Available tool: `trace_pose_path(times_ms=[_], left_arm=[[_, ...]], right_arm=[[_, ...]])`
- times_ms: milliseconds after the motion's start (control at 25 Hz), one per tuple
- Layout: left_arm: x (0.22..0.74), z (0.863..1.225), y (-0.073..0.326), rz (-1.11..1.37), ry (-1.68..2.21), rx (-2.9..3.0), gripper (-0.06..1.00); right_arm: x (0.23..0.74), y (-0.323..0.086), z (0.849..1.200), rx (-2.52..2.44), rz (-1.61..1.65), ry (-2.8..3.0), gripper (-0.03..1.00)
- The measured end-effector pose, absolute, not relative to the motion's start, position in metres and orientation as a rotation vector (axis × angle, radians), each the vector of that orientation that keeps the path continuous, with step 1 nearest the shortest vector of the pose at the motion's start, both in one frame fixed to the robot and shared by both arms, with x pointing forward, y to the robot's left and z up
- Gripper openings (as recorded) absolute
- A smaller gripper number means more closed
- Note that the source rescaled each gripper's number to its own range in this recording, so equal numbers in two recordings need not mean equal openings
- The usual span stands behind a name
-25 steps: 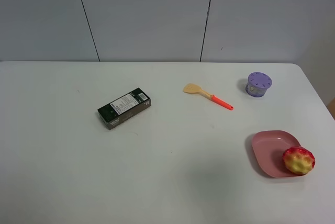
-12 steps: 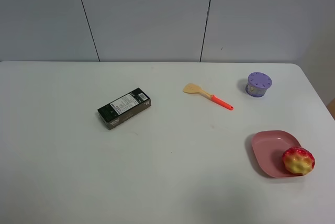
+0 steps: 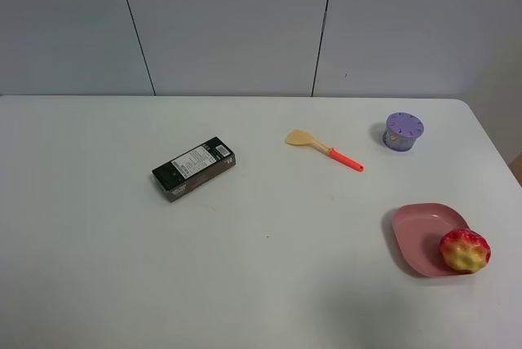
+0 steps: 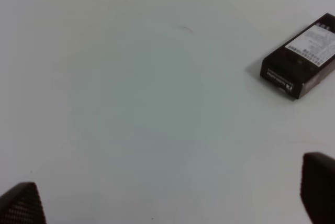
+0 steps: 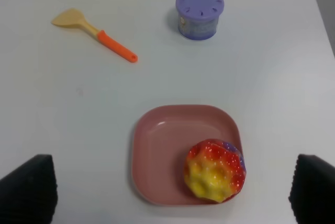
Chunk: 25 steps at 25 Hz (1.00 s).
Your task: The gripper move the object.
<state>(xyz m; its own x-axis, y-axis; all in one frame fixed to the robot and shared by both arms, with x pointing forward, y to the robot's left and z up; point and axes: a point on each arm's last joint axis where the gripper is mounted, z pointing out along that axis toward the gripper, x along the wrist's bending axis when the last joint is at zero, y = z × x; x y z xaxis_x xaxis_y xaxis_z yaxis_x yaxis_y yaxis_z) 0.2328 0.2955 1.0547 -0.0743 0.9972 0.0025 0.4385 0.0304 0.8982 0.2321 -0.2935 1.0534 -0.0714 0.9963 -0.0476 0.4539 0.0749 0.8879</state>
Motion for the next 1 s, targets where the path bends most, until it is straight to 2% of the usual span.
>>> trace_pose_path(times_ms=[560,640,720,760,1000], left_arm=[[0.2328,1.0547,0.2955,1.002,1.602,1.49,1.0],[0.2328,1.0547,0.2955,1.002,1.602,1.49,1.0],[0.2328,1.0547,0.2955,1.002,1.602,1.49,1.0],[0.2328,1.0547,0.2955,1.002,1.602,1.49,1.0],[0.2328,1.0547,0.2955,1.003,1.602,1.49,1.0]], right_arm=[[0.2322,-0.2949,1.0535,1.495,0.944,1.6,0.72],[0.2322,-0.2939,1.0535,1.497,0.957,1.604,0.79],[0.2322,-0.2936,1.0536,1.498,0.962,1.605,0.92],[0.2322,-0.2936,1.0536,1.499,0.962,1.604,0.95],[0.2322,-0.2935,1.0536,1.508,0.969,1.599,0.99]])
